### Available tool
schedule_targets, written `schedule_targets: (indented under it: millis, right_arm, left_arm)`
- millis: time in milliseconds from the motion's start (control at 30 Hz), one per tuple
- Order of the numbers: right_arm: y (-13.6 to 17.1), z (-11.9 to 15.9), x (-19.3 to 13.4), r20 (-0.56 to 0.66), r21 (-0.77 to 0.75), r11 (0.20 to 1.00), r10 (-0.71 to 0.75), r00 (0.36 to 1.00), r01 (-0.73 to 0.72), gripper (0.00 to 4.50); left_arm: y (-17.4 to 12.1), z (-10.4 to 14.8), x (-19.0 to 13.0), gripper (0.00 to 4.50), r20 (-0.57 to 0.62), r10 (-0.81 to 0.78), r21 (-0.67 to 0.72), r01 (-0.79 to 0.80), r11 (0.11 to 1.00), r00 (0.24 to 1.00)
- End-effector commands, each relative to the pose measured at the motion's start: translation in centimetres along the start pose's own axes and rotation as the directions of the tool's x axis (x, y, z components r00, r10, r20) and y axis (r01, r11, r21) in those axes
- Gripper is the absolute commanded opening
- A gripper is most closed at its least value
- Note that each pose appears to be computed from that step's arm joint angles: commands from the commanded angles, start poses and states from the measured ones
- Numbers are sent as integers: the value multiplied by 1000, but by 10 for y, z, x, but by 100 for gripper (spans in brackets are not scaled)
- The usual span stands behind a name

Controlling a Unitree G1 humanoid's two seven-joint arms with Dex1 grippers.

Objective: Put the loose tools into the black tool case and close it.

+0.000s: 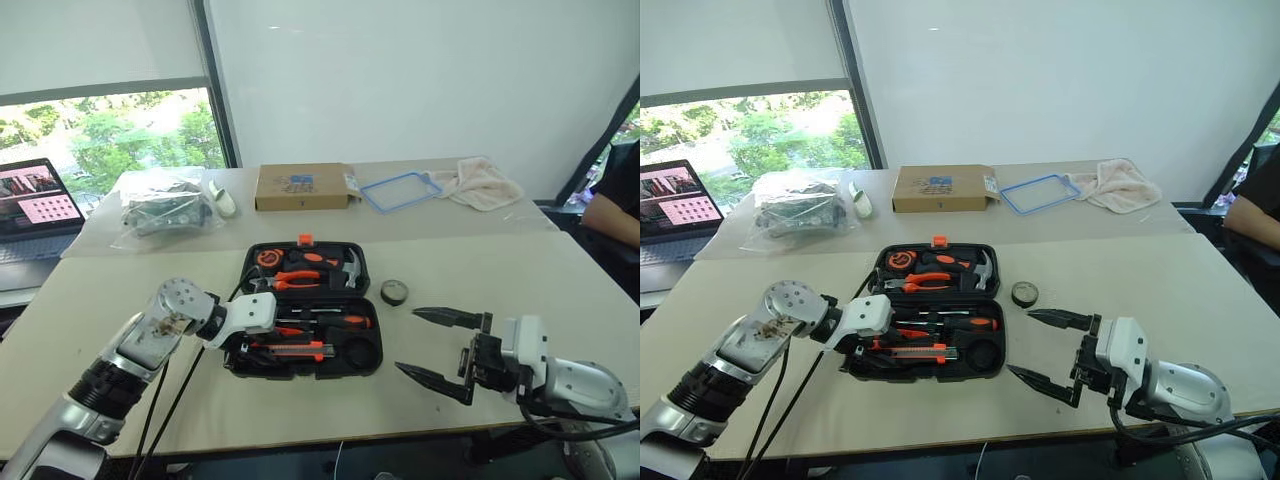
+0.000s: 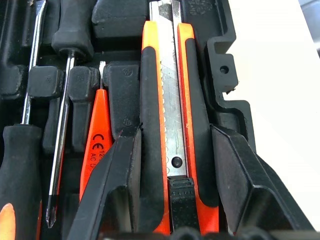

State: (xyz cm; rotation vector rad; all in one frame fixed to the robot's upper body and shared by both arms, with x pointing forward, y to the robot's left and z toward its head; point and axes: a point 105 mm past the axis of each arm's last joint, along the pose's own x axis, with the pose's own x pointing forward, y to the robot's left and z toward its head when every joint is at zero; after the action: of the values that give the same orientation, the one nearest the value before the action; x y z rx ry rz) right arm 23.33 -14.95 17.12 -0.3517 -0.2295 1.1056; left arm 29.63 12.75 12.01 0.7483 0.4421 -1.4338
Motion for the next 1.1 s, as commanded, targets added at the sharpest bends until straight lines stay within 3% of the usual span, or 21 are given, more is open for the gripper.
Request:
schedule_targets:
  millis: [33,233,267,333,433,567,667,767,833,1100]
  right_arm:
    - [0,6,1,20,-21,1000,12,1000,-11,450]
    - [2,5,2,21,-14,1000,12,1000,-11,450]
    - [2,5,2,23,-13,1000,12,1000,-11,450]
    - [3,6,3,24,-12,1000,13,1000,-12,450]
    - [3,6,2,24,-9,1000,14,1000,-13,450]
    - [3,5,2,22,-4,1000,17,1000,-16,450]
    - [3,4,2,22,-3,1000,17,1000,-17,450]
    - [3,3,4,25,1,1000,15,1000,-15,450]
    - [3,3,4,27,3,1000,13,1000,-13,450]
    - [3,2,5,28,4,1000,8,1000,-8,450]
  left_arm:
    - [-12,-15,10,160,-55,-51,-42,48,998,997]
    - [-10,-8,17,160,32,-32,-61,34,998,999]
    - [-9,-6,17,260,45,-18,-57,20,998,999]
    - [-6,-2,14,299,70,2,-45,1,999,998]
    - [2,15,2,417,178,41,-16,-39,999,983]
    - [8,37,-20,417,325,54,-9,-54,999,944]
    - [15,37,-31,417,346,100,-2,-105,994,933]
    - [8,18,-31,355,278,70,49,-87,995,958]
    - [3,13,-29,266,279,56,49,-73,996,959]
    - [-5,1,-9,1,273,56,22,-64,998,960]
